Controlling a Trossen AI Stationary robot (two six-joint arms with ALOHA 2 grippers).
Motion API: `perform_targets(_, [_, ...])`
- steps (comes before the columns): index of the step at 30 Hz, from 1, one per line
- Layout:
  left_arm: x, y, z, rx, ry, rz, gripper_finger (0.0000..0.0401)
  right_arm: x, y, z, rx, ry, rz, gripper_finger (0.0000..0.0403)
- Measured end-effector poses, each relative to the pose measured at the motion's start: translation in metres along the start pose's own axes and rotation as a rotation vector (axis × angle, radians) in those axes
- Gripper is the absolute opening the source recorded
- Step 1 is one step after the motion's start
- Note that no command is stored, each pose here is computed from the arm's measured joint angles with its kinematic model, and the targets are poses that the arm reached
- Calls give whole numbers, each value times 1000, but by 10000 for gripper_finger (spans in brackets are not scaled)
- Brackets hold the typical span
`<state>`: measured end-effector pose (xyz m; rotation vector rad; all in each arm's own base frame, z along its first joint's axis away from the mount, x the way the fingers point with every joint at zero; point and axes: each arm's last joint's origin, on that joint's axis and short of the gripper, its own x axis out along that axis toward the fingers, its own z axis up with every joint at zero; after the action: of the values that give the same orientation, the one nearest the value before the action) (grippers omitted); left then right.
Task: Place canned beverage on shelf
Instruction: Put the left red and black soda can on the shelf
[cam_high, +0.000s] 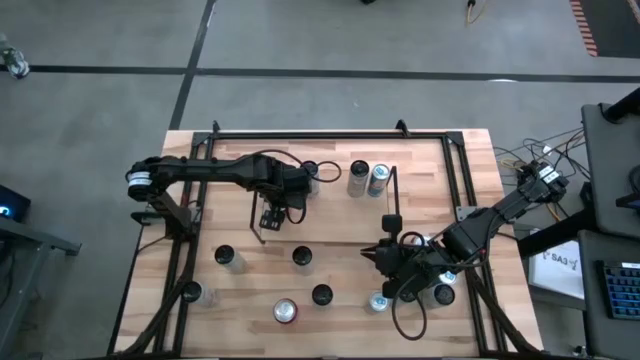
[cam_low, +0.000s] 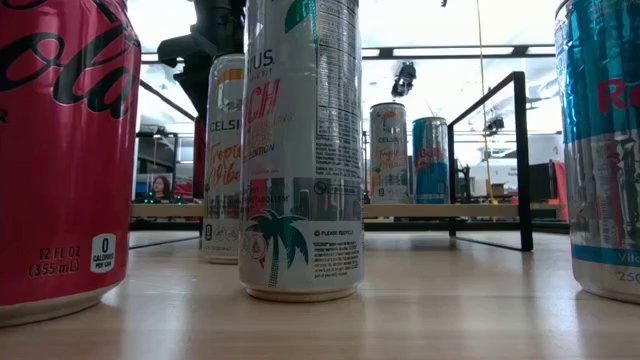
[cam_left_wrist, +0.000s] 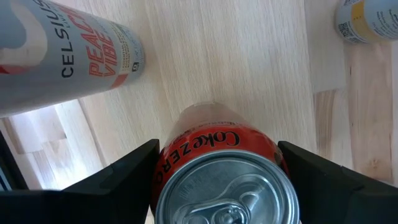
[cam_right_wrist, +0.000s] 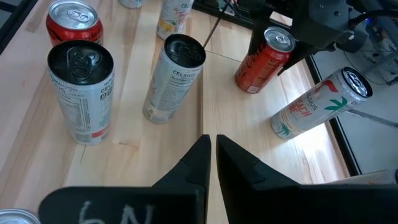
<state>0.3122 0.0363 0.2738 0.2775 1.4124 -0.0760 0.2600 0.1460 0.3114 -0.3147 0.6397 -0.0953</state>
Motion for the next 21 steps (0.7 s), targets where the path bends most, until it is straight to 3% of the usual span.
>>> perform_targets(7, [0,0,0,-15,2,8,357,0,0,0,0,1,5,18])
perform_targets(21, [-18,2,-3,-38,55,22,348,0,0,0,8,1,5,18])
